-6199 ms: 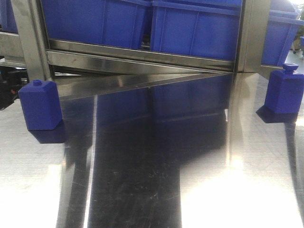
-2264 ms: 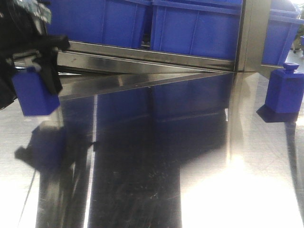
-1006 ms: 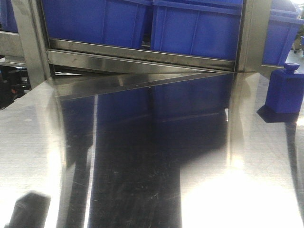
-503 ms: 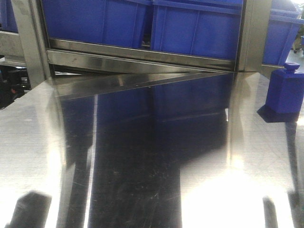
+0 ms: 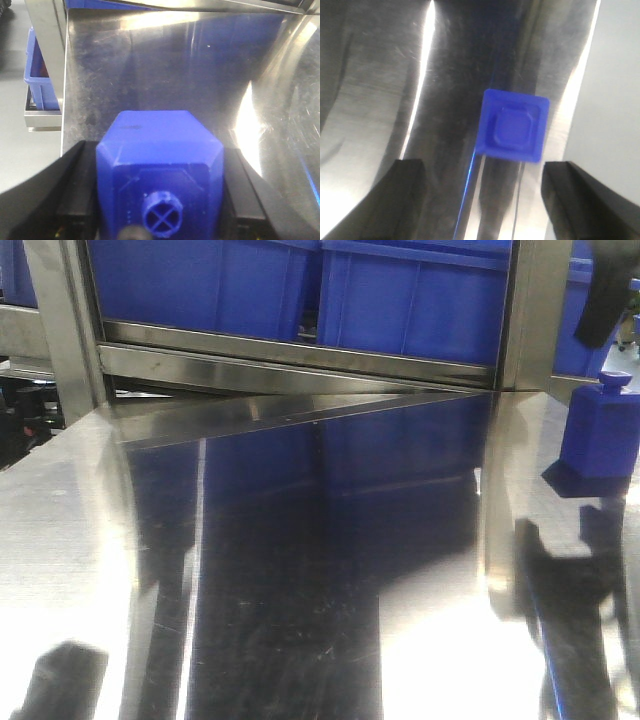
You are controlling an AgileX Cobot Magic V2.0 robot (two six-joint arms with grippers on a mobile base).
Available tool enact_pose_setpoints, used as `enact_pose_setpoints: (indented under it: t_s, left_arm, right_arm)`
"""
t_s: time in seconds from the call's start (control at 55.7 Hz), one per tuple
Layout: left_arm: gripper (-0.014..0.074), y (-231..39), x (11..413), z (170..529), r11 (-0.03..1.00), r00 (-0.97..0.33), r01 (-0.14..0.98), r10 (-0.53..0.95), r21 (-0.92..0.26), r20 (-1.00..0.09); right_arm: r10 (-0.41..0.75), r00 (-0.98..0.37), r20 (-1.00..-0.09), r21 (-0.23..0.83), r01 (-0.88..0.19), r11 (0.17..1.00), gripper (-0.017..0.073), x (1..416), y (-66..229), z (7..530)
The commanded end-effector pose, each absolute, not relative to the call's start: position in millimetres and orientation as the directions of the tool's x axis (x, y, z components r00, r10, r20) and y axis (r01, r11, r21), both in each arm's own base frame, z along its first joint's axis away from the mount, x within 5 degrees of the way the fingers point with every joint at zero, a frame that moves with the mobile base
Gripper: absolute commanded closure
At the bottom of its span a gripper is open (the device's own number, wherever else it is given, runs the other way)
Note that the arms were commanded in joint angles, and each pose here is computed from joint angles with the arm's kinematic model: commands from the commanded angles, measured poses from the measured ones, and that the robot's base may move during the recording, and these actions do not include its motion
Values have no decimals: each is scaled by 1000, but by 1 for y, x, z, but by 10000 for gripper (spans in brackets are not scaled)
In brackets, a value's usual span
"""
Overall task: Pick and sort blue part to right shelf
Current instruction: 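Lower the right gripper onto the other blue part and close it, then lift the blue part off the table with the right gripper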
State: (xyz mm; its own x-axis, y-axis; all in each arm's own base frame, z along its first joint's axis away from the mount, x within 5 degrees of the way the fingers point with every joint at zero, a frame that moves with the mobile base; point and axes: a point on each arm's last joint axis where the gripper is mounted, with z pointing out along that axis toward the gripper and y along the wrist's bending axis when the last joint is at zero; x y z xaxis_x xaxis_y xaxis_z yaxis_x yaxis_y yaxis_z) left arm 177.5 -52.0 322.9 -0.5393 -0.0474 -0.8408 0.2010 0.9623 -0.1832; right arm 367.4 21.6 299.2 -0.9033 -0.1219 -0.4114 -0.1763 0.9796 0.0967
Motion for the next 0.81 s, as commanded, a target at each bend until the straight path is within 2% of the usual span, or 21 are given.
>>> enact_pose_setpoints:
  t_s: [0.0, 0.18, 0.377, 0.647, 0.737, 0.791]
  left_arm:
    - [239, -53, 179, 342, 956, -434, 220, -83, -195, -897]
    - [239, -53, 179, 342, 955, -434, 220, -84, -197, -897]
    - [239, -53, 179, 342, 955, -434, 220, -84, -197, -897]
    - [239, -53, 179, 342, 955, -434, 220, -84, -197, -897]
    - [239, -53, 179, 342, 955, -436, 220, -84, -197, -896]
    - [239, -53, 179, 342, 956, -438, 220, -83, -197, -895]
  right_arm:
    - [-124, -852, -509, 69, -184, 980, -30, 375, 21, 315]
    - [-161, -857, -490, 4, -187, 982, -30, 387, 16, 297]
    - [-150, -860, -488, 17, -181, 983, -30, 396, 17, 285]
    - [-146, -892, -428, 35, -177, 984, -24, 406, 17, 256]
    - [-146, -894, -424, 36, -178, 983, 10, 406, 17, 256]
    - [-146, -895, -422, 36, -178, 983, 60, 406, 17, 255]
